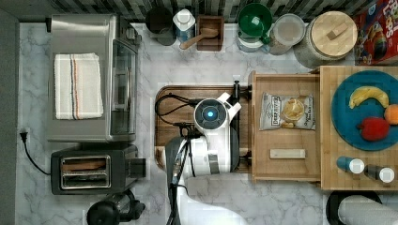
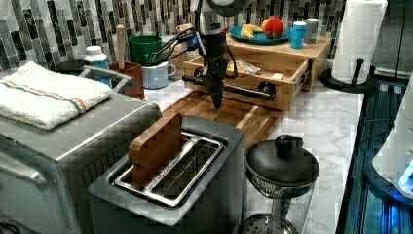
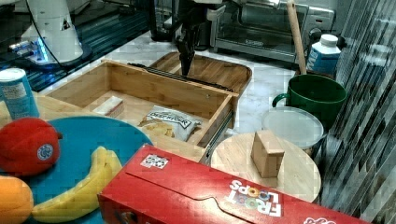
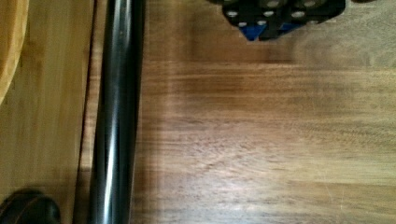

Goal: Close the drawer.

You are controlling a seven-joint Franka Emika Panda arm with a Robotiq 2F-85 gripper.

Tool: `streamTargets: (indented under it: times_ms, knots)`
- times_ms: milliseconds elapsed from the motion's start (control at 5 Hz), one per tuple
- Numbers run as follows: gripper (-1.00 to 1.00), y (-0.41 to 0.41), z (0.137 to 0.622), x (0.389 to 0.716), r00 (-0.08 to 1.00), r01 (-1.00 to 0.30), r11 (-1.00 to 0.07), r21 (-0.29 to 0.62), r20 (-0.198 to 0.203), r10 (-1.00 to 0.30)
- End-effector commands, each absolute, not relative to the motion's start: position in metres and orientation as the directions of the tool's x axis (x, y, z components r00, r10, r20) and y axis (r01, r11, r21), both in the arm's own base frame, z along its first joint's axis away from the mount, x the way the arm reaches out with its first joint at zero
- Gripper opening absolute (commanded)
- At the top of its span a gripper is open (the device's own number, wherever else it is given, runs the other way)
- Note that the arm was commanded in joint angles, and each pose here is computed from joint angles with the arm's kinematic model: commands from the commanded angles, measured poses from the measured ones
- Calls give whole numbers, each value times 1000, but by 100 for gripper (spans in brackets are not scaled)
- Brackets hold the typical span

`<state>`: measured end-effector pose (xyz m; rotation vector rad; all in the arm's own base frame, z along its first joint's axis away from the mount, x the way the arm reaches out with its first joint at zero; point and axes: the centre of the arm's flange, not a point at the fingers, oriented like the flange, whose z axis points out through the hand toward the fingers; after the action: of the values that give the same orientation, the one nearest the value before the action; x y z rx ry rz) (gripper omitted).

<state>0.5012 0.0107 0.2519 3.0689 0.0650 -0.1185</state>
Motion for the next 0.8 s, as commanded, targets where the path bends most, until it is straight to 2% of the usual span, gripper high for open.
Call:
streamTargets:
  times_ms: [200,400,800]
  knots:
    - [-100,-44,260,518,990,143,-983,113,-7,143]
    - [-100,-64,254,515,989,145,-982,123,15,148]
    - [-100,-101,261,513,990,142,-983,116,-1,143]
